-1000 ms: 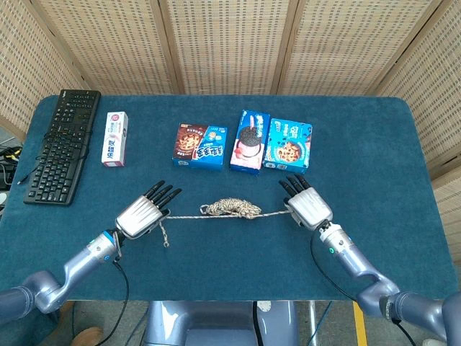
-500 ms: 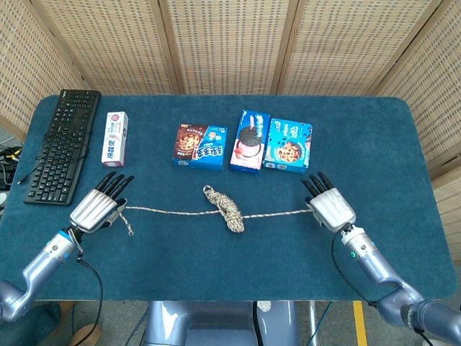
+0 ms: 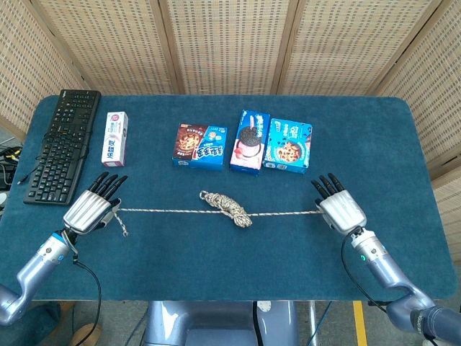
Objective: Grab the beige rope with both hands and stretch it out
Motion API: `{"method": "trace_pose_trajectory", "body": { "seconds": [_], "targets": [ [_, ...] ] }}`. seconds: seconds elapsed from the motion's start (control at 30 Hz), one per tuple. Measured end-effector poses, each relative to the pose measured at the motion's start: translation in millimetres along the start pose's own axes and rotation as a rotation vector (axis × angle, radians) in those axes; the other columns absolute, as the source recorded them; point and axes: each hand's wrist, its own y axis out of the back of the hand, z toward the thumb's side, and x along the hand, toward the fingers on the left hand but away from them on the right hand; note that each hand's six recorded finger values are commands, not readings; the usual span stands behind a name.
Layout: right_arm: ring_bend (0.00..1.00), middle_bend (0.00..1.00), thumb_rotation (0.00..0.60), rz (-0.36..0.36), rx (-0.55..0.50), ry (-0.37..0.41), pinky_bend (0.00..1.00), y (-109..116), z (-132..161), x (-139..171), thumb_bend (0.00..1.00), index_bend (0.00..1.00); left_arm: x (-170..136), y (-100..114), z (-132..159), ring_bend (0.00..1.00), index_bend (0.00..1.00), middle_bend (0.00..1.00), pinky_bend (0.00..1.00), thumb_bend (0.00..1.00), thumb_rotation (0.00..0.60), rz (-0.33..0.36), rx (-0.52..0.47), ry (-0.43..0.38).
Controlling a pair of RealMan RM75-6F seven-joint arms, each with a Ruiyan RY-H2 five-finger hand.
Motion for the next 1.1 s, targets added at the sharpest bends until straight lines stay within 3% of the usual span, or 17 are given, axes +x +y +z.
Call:
{"method": "trace_pose_trajectory", "body": {
  "seconds": [0.03,0.07,0.1,0.23,0.37,0.67,0.87,1.1],
  "targets": [
    [0.00,0.01,0.600,0.000,0.001,0.000,0.00,0,0,0,0.18,0.14,0,0,0,0.00,0.13,0.00,0.00,0.05,0.600,-0.001,0.001,-0.001],
    [0.00,0.00,0.600,0.003,0.003,0.000,0.00,-1,-1,1,0.09,0.06,0,0,0,0.00,0.01,0.00,0.00,0.00,0.600,-0.001,0.001,-0.005],
    [0.00,0.00,0.600,0.007,0.002,-0.002,0.00,-2,-2,2,0.01,0.01,-1,0,1,0.00,0.00,0.00,0.00,0.00,0.600,-0.002,-0.004,-0.009],
    [0.00,0.00,0.600,0.008,-0.065,-0.027,0.00,0,-1,4,0.00,0.00,-4,5,1,0.00,0.00,0.00,0.00,0.00,0.600,0.005,-0.072,-0.013],
    [0.00,0.00,0.600,-0.054,-0.180,-0.059,0.00,16,-5,11,0.00,0.00,-11,21,-3,0.00,0.00,0.00,0.00,0.00,0.600,0.049,-0.163,0.006],
    [0.00,0.00,0.600,-0.186,-0.301,-0.148,0.00,48,-27,51,0.00,0.00,-54,60,-25,0.00,0.00,0.00,0.00,0.00,0.600,0.141,-0.294,0.140],
    [0.00,0.00,0.600,-0.222,-0.317,-0.248,0.00,52,-52,103,0.00,0.00,-111,70,-43,0.00,0.00,0.00,0.00,0.00,0.600,0.101,-0.314,0.306],
    [0.00,0.00,0.600,-0.217,-0.296,-0.332,0.00,44,-68,144,0.00,0.00,-158,60,-45,0.00,0.00,0.00,0.00,0.00,0.600,0.038,-0.287,0.430]
  ]
}}
